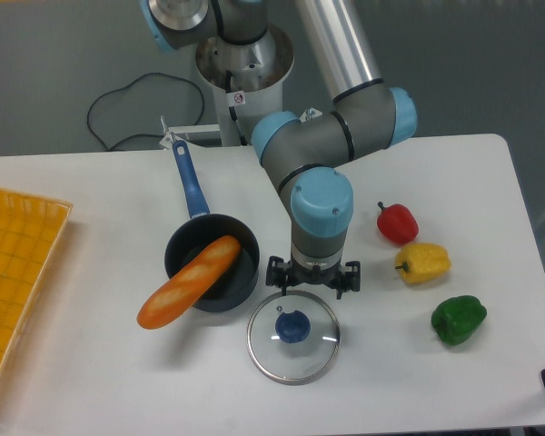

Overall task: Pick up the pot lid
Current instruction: 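Move the gripper over the glass lid and lower toward its blue knob, then close the gripper around the blue knob of the glass lid, then lift the glass lid up off the table by its knob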

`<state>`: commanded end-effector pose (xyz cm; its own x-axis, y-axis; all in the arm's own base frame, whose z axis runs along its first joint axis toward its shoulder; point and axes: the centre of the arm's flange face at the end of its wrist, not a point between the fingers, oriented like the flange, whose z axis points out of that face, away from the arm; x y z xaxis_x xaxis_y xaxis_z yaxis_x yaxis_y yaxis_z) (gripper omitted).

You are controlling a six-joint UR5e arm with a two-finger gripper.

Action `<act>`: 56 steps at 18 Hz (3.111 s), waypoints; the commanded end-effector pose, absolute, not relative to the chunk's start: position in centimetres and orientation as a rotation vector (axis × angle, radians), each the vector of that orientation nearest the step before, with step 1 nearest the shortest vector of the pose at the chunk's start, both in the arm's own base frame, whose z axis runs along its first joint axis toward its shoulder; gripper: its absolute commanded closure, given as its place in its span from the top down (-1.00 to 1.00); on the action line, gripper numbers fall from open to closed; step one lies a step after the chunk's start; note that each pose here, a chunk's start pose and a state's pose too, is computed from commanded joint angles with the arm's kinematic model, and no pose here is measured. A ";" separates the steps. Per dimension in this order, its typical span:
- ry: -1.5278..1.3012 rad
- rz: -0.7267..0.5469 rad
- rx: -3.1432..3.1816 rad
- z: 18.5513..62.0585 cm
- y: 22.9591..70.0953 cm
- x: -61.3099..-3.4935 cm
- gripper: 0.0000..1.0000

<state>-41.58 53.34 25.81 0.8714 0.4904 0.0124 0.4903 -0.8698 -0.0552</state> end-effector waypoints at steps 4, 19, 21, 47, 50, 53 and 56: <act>-0.830 0.012 -2.959 25.3 54.0 -41.4 1.00; -0.889 0.009 -2.944 22.8 55.7 -41.6 1.00; -0.888 0.007 -2.947 22.5 55.8 -41.6 1.00; -0.876 0.003 -2.973 21.0 56.3 -41.1 -0.12; -0.873 0.005 -2.971 21.3 56.2 -41.1 -0.28; -0.868 0.014 -2.963 22.0 56.2 -41.1 -0.32; -0.859 0.033 -2.948 23.5 56.1 -41.1 -0.33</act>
<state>-41.13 56.08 23.51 0.8435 0.5371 -0.0008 0.5355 -0.8413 -0.0742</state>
